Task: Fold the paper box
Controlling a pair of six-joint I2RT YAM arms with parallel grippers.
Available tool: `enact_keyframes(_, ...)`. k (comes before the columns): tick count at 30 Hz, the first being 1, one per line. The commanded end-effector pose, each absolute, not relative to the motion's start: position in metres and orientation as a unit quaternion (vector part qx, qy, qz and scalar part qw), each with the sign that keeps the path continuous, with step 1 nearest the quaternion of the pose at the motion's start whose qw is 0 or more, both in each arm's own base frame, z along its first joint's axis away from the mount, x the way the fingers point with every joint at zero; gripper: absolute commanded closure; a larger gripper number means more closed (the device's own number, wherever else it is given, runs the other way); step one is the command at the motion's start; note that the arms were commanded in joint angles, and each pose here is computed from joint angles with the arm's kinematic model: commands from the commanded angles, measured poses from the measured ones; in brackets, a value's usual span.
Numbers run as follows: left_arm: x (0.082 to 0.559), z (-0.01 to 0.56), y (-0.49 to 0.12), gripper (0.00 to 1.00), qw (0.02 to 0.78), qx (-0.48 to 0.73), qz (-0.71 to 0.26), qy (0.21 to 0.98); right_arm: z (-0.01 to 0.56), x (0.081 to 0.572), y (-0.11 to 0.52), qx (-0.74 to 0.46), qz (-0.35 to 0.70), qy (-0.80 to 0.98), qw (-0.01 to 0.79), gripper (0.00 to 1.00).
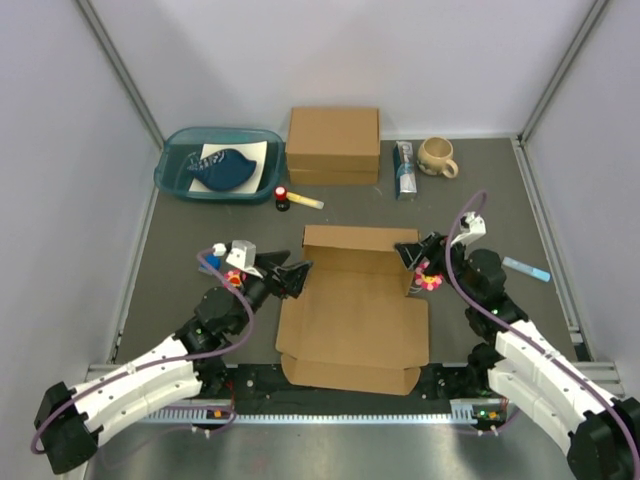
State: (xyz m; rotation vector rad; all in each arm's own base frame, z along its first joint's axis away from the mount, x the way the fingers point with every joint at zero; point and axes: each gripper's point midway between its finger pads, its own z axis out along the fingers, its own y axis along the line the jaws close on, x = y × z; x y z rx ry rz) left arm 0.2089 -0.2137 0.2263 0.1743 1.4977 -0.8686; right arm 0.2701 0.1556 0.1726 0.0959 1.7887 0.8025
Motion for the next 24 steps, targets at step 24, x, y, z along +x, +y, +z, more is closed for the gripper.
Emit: enact_keyframes(24,0.276,0.219,-0.245,0.62,0.548,0.044,-0.453,0.702,0.117,0.252,0.147,0.008,0.287,0.818,0.499,0.25)
